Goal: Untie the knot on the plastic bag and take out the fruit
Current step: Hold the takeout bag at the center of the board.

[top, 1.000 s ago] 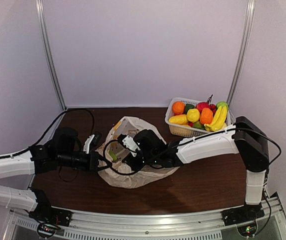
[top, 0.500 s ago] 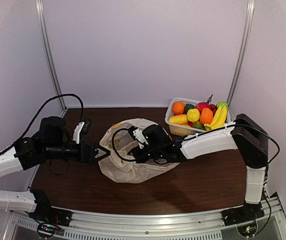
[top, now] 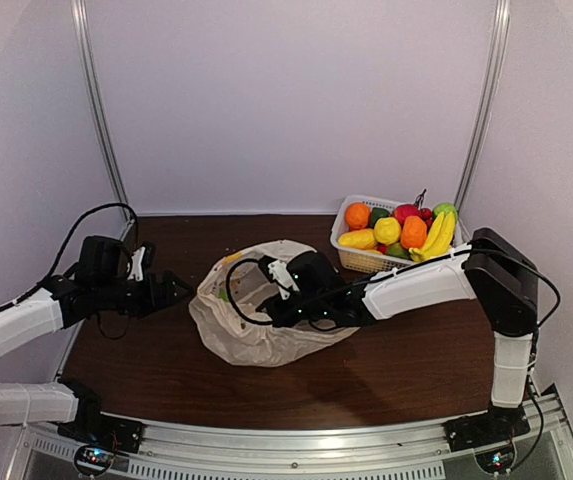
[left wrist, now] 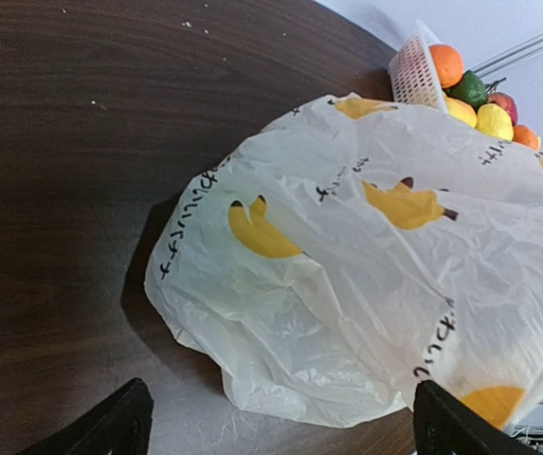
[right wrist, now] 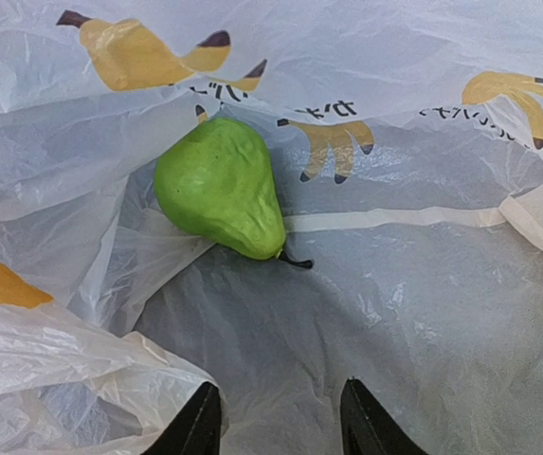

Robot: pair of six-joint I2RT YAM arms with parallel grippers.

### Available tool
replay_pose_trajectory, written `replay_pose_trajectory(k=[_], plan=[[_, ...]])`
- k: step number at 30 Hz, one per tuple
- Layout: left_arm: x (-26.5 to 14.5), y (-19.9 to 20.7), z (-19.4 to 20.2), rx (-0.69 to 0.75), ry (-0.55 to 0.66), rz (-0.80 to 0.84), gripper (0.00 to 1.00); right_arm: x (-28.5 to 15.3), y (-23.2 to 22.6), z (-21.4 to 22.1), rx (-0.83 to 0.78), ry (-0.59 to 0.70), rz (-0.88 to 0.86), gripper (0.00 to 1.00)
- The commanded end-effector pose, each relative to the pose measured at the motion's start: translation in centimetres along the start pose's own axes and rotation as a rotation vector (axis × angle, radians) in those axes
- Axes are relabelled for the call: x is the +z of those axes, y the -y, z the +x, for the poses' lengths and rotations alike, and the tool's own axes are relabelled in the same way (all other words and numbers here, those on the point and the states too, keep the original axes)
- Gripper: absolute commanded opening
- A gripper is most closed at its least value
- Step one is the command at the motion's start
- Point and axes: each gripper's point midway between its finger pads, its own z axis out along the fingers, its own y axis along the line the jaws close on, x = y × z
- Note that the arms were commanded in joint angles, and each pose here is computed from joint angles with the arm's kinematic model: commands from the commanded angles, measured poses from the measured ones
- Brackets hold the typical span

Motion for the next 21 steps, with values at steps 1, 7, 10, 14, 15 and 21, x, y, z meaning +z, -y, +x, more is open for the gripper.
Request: replay_pose_trajectory(k=[1,7,10,14,15,21], plan=[[2.4,1.0,-3.6,0.053,0.059,0.057,0.98,-1.0,-0.3,-1.2,0.017,0.033,-0.017,0.45],[6.7,-0.5,-5.2,0.065,0.022,0.016,0.98,-1.1,-0.3,-1.7,0.034,0.049,-0.021,0.46],[8.3,-0.6,-5.6,0.073,-0.001,0.024,0.96,-1.0,-0.2,-2.0,0.045,0.062,-0.018,0.47],[9.9,-1.4,-5.2,0.069,-0.041,0.014,0.89,-0.8,0.0,-2.5,0.060,0.079,-0.007,0.51],[10.3,-1.6,-5.0,0.072,-0.053,0.010,0.86,-0.8,0.2,-2.7,0.066,0.088,0.001,0.53],[12.3,-2.8,-3.8,0.071,-0.119,0.005,0.69,-0.4,1.4,-4.3,0.150,0.146,0.043,0.67]])
